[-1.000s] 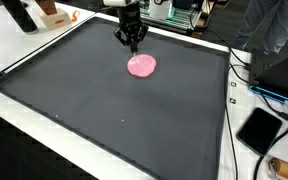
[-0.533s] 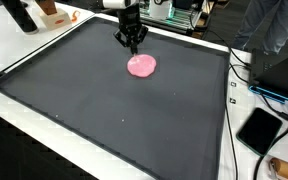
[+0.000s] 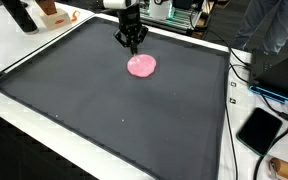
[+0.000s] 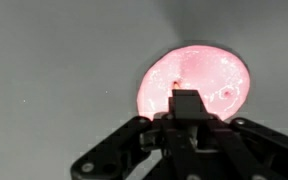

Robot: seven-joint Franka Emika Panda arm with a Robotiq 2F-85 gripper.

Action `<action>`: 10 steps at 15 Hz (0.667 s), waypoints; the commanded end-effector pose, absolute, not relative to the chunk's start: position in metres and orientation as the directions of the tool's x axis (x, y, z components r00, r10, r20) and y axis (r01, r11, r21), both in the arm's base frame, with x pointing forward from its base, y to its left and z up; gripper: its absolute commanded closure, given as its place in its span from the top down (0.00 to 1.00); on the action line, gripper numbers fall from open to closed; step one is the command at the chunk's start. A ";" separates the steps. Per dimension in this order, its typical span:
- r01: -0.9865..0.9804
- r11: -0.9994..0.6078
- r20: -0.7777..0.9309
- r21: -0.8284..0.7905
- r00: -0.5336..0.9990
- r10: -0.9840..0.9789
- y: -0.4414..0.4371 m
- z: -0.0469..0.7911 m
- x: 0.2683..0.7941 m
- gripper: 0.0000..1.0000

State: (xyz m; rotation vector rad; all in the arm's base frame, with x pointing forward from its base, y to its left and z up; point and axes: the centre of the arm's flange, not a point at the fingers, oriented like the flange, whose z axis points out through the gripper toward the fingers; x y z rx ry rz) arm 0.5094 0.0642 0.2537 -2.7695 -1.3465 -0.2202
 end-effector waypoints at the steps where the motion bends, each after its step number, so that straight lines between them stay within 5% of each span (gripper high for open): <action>1: 0.789 -0.614 0.121 0.015 0.609 0.784 0.066 0.251 0.508 0.03; 10: 0.798 -0.603 0.096 0.016 0.599 0.795 0.069 0.265 0.507 0.03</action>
